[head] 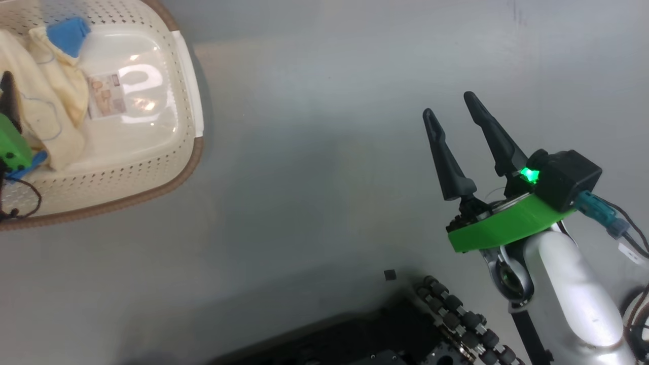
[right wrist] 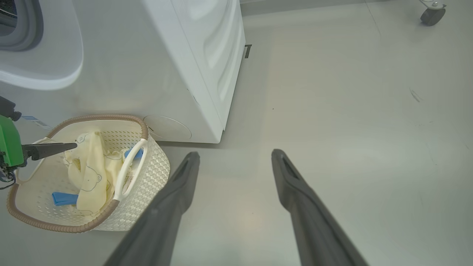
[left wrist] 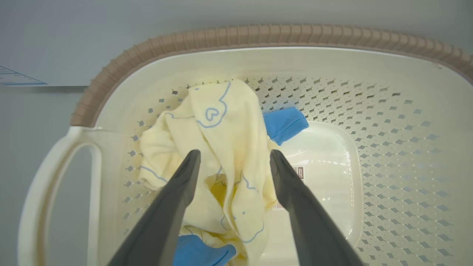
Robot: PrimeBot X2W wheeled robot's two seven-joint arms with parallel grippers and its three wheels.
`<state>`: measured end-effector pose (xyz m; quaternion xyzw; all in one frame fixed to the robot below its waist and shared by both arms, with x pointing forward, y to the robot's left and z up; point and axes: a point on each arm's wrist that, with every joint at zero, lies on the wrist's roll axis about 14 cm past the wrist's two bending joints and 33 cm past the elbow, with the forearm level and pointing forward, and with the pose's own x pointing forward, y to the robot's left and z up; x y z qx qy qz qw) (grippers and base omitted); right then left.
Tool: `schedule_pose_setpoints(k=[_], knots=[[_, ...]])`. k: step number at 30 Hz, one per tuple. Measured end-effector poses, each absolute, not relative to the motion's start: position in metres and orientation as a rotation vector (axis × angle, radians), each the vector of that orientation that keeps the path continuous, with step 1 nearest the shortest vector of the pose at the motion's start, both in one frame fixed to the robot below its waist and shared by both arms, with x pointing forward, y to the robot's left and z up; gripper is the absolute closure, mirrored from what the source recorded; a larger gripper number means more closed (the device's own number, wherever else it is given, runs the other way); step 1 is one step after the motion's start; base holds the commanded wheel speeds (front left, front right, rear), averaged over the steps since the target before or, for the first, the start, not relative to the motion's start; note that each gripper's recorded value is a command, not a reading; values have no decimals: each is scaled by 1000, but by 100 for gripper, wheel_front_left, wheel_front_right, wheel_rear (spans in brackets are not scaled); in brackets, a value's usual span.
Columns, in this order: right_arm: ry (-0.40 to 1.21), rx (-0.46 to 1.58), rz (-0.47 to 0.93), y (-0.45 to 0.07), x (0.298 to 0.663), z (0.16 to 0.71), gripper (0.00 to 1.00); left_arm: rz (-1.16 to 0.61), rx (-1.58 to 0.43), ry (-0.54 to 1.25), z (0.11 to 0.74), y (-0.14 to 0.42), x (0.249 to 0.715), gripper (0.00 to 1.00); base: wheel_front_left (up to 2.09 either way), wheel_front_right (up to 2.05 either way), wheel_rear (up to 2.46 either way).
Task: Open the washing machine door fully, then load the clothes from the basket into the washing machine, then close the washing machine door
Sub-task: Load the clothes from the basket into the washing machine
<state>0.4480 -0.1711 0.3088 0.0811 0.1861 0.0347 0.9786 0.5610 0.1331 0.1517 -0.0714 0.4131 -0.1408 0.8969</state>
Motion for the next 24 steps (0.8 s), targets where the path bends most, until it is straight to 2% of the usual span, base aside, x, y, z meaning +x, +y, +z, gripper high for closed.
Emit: schedule_pose_setpoints(k=[10,24], knots=[[425,163,37,-181,440,289,0,-248,-82,1046,95,144,561,0,0,0,0],[429,158,29,-184,438,288,0,-228,-79,1110,80,139,552,0,0,0,0]])
